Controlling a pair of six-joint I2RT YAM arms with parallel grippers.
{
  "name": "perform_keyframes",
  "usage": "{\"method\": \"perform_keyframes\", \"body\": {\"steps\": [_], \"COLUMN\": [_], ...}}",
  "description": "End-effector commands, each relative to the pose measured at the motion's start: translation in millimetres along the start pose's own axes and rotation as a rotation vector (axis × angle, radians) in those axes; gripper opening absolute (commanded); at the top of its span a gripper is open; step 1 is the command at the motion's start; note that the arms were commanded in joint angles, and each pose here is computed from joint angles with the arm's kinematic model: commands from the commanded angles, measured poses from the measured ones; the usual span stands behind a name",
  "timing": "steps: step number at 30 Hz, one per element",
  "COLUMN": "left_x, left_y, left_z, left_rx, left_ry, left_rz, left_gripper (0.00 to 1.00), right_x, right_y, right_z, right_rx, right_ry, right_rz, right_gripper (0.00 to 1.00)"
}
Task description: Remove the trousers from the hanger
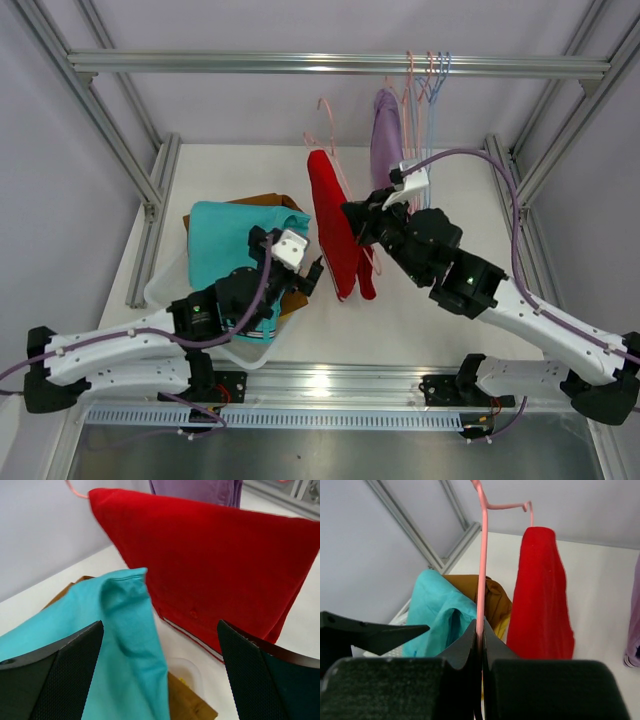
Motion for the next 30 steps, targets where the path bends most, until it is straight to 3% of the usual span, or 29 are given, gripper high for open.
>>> {"method": "perform_keyframes", "body": {"steps": [1, 20, 30], "left_x": [-18, 3, 32], "left_y": [-4, -13, -34], "left_z": [-10, -74, -82], "left_rx": [-0.055, 0.014, -0.072], "left_ry": [0.053, 0.148, 0.077], "left_rz": [-0.037, -0.036, -0.002], "left_gripper": [0.99, 0.99, 0.99], "right_x": [-60, -24, -22], "right_y": [6, 2, 4], "right_z": [-1, -8, -9], "right_rx": [0.123, 0.334, 0.326], "right_ry": [-0.067, -0.144, -0.166], "right_rz": [-0.235, -0.196, -0.186], "right_gripper": [0.0, 0.0, 0.0]}}
Point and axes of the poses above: each gripper's point midway between its finger pads, its own y axis back along the fingers, its own z axis along the line the jaws close on, x = y × z, the point moved 2 cm from there along y, back along the fingers, and after that the axes turned 5 degrees about y, right-handed, at the moved point
